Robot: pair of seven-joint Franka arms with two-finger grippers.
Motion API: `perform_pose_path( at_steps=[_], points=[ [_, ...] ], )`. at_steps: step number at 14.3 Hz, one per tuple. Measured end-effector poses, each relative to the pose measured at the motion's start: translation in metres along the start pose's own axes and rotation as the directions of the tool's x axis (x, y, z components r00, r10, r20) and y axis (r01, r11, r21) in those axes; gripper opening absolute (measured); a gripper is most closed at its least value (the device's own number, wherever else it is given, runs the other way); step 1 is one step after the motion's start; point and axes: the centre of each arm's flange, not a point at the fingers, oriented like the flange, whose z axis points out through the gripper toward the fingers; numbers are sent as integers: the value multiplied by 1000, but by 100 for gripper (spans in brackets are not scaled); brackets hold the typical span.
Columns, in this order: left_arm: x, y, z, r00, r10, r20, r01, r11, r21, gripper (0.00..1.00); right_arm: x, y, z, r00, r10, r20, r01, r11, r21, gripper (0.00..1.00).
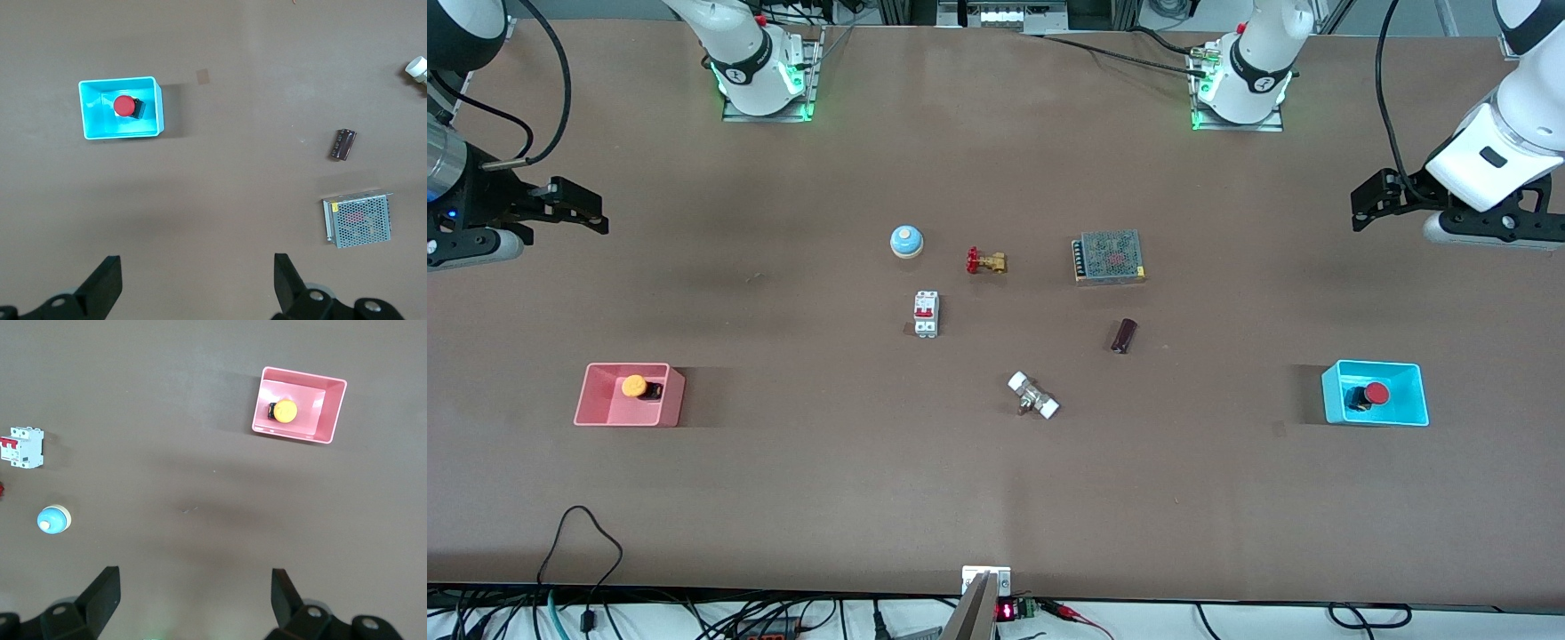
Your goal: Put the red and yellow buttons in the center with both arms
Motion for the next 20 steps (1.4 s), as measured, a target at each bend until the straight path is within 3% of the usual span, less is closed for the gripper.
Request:
perform_pose_path(
  at_steps=[9,14,20],
  points=[
    [0,0,-1,1000,0,-1,0,1000,0,100,0,5,4,1000,8,15,-8,1000,2,100],
    [0,1,-1,1000,1,-1,-1,1000,0,100,12,39,34,997,60,48,-61,998,13,100],
    [-1,1,0,1000,1,13,-1,1000,0,100,56,64,96,998,69,9,-69,997,-33,100]
  ],
)
